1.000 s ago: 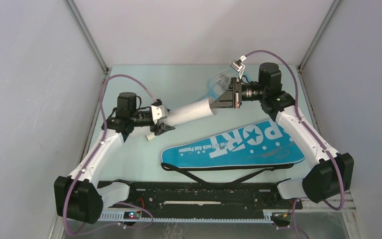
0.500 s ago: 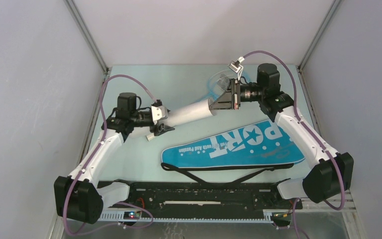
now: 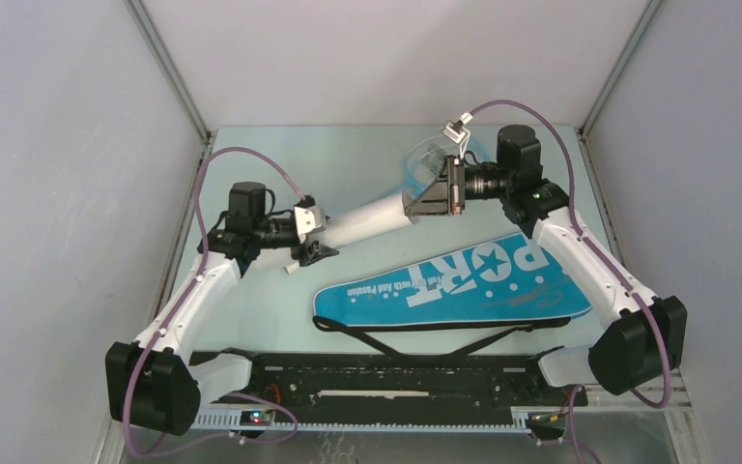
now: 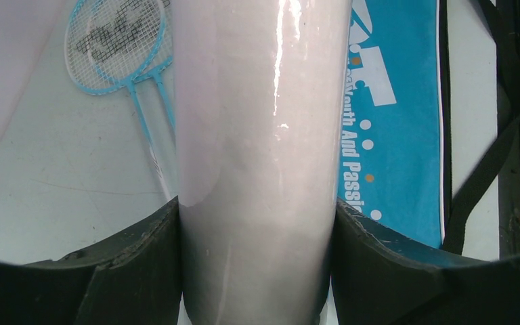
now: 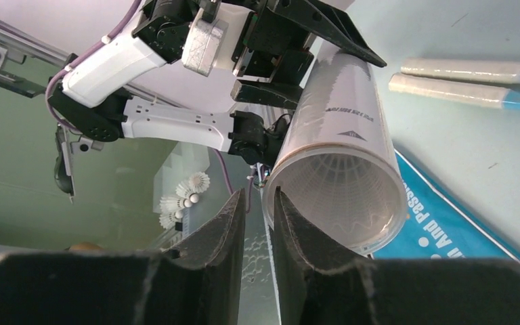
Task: Pack up the badminton gear
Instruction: Close the lid on the shuttle tube.
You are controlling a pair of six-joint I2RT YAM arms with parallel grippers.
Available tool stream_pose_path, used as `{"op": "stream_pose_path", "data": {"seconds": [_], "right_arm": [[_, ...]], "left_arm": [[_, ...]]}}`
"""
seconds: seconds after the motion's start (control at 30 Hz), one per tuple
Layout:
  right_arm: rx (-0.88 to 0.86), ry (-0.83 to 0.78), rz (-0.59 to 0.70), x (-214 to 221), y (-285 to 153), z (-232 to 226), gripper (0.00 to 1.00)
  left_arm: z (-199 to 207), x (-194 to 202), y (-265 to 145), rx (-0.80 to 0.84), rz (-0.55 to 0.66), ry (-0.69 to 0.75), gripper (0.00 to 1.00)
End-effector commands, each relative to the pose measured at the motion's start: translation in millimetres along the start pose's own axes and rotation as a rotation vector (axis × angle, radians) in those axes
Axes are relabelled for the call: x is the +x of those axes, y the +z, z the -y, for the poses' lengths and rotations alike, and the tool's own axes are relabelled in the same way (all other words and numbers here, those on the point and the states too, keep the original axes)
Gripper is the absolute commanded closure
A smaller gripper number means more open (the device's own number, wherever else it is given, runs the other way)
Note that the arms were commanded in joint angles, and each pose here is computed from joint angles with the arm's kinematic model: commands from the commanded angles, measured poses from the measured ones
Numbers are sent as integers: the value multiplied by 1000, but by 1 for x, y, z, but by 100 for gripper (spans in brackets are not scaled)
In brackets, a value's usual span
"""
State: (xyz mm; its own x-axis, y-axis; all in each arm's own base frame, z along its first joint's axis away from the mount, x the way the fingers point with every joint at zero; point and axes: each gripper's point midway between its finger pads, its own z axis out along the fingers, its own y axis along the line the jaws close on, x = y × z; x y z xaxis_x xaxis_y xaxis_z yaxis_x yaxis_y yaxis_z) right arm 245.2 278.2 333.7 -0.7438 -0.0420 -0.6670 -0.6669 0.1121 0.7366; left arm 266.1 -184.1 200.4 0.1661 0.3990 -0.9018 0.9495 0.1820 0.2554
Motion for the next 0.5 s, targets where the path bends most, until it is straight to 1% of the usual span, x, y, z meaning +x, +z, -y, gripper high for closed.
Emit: {"op": "stream_pose_path", "data": {"seconds": [0.0, 0.17, 0.47], "right_arm": [[20, -56, -17, 11, 6, -4, 69], [52, -82, -21, 15, 10, -1, 69], [20, -81, -27, 14, 12, -3, 67]], "left_arm": [[-6, -29, 1, -13, 100, 40, 78], [-8, -35, 1, -23, 116, 4, 80], [-1, -32, 4, 5, 111, 31, 81]]}}
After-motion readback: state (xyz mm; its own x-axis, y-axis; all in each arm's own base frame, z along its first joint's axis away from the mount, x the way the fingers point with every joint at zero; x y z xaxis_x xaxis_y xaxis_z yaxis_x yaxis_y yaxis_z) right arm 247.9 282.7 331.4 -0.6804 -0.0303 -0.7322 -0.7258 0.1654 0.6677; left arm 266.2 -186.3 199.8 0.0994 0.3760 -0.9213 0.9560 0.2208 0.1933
